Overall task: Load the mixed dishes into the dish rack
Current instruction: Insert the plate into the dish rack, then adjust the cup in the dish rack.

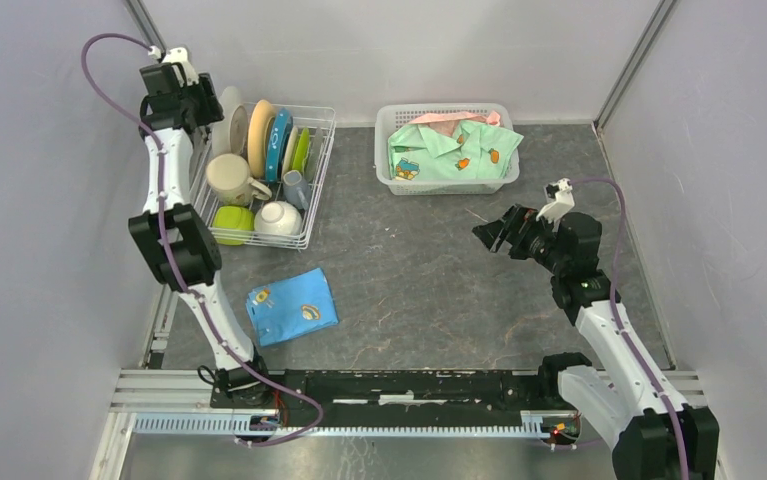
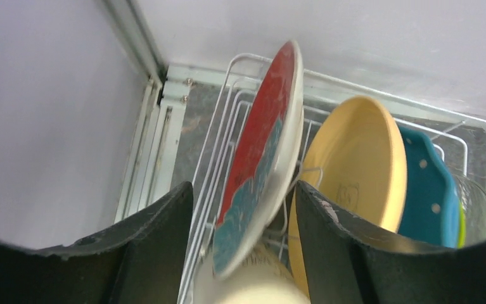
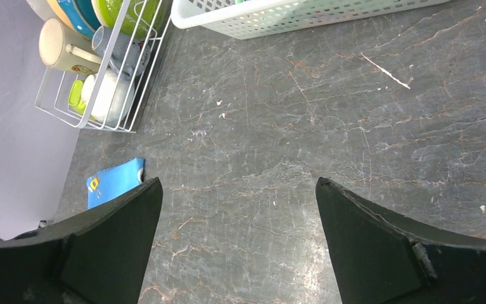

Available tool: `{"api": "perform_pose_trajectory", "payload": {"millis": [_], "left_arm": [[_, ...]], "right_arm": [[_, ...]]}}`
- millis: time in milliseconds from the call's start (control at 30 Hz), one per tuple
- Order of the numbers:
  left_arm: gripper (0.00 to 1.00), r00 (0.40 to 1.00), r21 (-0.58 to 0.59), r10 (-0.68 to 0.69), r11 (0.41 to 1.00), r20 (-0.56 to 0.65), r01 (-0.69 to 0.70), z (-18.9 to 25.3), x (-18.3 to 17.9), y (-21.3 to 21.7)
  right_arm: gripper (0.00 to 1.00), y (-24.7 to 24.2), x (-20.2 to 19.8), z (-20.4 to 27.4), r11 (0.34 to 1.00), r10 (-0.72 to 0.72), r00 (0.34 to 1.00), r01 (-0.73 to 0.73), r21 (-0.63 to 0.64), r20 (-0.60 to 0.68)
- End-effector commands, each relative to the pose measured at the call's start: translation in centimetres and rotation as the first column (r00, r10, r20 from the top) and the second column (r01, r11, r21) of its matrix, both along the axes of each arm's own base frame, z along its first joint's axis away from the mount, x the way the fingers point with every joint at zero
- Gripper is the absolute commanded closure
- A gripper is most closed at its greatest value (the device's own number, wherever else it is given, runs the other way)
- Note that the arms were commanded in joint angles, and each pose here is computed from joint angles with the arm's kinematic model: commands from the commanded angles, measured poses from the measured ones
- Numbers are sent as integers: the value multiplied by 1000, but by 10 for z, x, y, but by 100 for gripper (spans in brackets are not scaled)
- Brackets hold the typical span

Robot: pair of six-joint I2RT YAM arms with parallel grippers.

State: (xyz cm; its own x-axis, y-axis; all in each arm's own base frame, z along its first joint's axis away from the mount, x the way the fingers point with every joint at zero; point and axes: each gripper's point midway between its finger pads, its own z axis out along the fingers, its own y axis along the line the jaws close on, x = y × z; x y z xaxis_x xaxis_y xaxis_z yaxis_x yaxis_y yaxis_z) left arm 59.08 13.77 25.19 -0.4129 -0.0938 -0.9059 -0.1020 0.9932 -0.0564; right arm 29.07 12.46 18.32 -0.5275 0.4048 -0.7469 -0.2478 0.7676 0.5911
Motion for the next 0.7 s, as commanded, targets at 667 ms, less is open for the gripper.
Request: {"api": "perform_pose_trajectory", "payload": {"millis": [667], "left_arm": [[53, 870, -122, 458, 868, -183, -482, -91, -117, 15]], "right_arm": [[2, 16, -15, 27, 998, 63, 992, -63, 0, 108]]}}
